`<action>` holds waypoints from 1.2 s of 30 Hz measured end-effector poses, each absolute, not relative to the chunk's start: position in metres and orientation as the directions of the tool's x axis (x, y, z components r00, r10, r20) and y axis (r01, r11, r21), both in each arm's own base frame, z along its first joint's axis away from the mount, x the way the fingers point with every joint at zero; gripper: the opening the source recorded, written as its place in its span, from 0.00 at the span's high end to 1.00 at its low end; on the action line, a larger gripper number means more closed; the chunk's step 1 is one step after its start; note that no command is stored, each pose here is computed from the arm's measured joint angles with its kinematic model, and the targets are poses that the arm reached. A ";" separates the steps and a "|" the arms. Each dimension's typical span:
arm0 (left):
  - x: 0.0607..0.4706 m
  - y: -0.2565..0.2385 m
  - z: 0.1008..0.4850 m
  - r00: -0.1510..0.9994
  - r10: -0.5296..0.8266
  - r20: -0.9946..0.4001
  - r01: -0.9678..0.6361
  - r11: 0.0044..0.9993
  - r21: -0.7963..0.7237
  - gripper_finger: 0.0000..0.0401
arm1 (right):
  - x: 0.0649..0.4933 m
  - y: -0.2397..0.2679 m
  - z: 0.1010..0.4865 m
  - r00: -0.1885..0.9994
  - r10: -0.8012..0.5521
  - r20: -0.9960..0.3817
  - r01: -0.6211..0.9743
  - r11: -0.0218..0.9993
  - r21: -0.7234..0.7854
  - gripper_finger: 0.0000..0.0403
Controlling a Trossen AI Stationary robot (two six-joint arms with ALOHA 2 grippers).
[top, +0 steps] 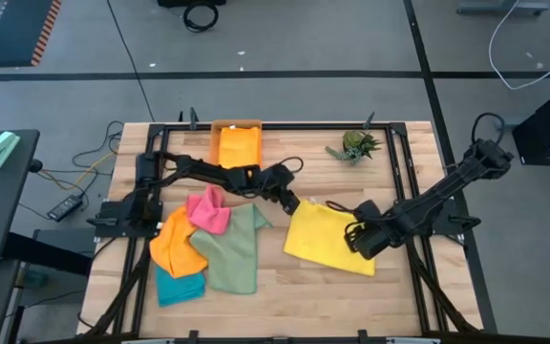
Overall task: Fold microfiber towels
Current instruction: Fold the yellow microfiber cloth
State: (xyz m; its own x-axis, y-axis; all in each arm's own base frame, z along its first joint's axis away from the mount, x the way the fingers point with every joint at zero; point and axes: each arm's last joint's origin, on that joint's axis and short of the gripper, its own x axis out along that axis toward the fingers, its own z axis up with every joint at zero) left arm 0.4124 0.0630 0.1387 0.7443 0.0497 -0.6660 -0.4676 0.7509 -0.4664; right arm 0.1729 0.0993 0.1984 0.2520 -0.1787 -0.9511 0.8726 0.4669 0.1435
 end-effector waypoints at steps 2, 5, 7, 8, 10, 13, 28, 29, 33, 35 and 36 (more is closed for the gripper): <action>0.410 0.066 0.149 0.752 0.056 -0.657 -0.463 0.754 -0.466 0.77 | 0.175 0.107 0.192 0.320 -0.129 -0.939 0.843 0.490 0.220 0.78; 0.407 0.062 0.164 0.772 0.041 -0.634 -0.439 0.755 -0.487 0.75 | 0.171 0.118 0.182 0.373 -0.065 -0.925 0.808 0.513 0.290 0.96; 0.412 0.048 0.171 0.811 0.002 -0.586 -0.367 0.781 -0.505 0.76 | 0.164 0.125 0.176 0.374 -0.049 -0.926 0.817 0.491 0.304 0.98; 0.414 0.038 0.172 0.815 -0.030 -0.579 -0.329 0.798 -0.505 0.77 | 0.161 0.127 0.173 0.368 -0.046 -0.929 0.826 0.474 0.304 0.98; 0.417 0.013 0.165 0.807 -0.079 -0.586 -0.272 0.830 -0.487 0.81 | 0.154 0.133 0.167 0.358 -0.036 -0.933 0.830 0.469 0.301 0.98; 0.417 -0.016 0.141 0.753 -0.104 -0.650 -0.256 0.864 -0.435 0.90 | 0.148 0.140 0.157 0.349 -0.033 -0.936 0.833 0.469 0.294 0.99; 0.408 -0.079 0.115 0.650 -0.166 -0.742 -0.232 0.886 -0.402 0.98 | 0.160 0.112 0.131 0.233 -0.160 -0.959 0.864 0.487 0.129 0.99; 0.406 -0.086 0.114 0.646 -0.177 -0.743 -0.230 0.883 -0.410 0.98 | 0.162 0.107 0.132 0.225 -0.173 -0.959 0.866 0.486 0.116 0.99; 0.400 -0.114 0.112 0.631 -0.228 -0.742 -0.225 0.861 -0.456 0.95 | 0.176 0.080 0.133 0.213 -0.241 -0.947 0.875 0.478 0.075 1.00; 0.398 -0.126 0.113 0.637 -0.250 -0.729 -0.211 0.853 -0.477 0.96 | 0.185 0.066 0.137 0.210 -0.269 -0.940 0.873 0.485 0.056 1.00; 0.397 -0.131 0.113 0.645 -0.262 -0.718 -0.195 0.852 -0.486 0.97 | 0.190 0.060 0.140 0.215 -0.279 -0.936 0.868 0.494 0.053 1.00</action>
State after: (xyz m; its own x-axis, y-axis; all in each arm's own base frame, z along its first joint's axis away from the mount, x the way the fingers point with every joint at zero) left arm 0.3972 -0.1307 0.1135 0.6454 -0.2619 -0.7176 -0.1949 0.8519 -0.4862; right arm 0.1905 0.0601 0.1401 0.2154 -0.2790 -0.9358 0.8680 0.4938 0.0526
